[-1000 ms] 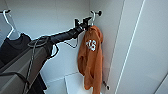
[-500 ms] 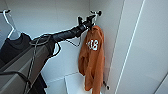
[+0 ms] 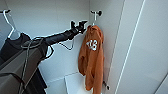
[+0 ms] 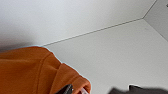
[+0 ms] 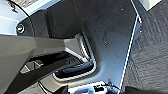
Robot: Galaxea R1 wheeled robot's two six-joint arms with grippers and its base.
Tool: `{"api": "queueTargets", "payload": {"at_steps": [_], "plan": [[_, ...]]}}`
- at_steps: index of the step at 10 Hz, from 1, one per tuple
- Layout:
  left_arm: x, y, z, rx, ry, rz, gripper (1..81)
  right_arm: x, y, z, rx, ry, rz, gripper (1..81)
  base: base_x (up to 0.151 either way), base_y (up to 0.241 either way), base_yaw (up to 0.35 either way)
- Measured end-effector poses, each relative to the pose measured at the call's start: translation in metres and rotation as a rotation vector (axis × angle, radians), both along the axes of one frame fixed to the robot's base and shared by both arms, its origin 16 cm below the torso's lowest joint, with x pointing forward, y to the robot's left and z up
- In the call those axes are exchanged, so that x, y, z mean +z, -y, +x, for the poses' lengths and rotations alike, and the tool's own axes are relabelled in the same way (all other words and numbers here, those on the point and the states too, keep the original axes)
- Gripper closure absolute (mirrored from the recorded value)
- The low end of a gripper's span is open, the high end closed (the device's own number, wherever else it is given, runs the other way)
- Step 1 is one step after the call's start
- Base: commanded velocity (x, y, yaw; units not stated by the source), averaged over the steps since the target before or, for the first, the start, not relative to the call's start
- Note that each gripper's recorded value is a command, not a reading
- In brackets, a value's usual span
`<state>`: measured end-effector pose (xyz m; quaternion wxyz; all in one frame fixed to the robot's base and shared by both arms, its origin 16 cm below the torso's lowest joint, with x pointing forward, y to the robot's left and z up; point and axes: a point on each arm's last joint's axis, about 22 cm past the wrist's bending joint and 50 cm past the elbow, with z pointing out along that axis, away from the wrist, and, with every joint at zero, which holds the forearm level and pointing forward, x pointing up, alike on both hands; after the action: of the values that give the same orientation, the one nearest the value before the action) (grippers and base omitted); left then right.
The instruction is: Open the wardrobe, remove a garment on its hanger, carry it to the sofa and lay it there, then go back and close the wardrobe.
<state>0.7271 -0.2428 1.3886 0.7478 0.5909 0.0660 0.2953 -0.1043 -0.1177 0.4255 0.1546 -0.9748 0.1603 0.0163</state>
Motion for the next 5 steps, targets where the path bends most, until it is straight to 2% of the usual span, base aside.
{"api": "queueTargets", "payload": {"at_steps": [1, 2, 5], "plan": [[0.004, -0.003, 0.002, 0.005, 0.003, -0.002, 1.0, 0.000, 0.000, 0.000, 0.000, 0.000, 0.000, 1.0, 0.000, 0.000, 0.000], [0.004, 0.007, -0.008, -0.019, 0.002, 0.002, 1.0, 0.000, 0.000, 0.000, 0.000, -0.001, 0.000, 1.0, 0.000, 0.000, 0.000], [-0.002, 0.044, -0.042, -0.105, -0.047, 0.004, 1.0, 0.000, 0.000, 0.000, 0.000, -0.001, 0.000, 1.0, 0.000, 0.000, 0.000]]}}
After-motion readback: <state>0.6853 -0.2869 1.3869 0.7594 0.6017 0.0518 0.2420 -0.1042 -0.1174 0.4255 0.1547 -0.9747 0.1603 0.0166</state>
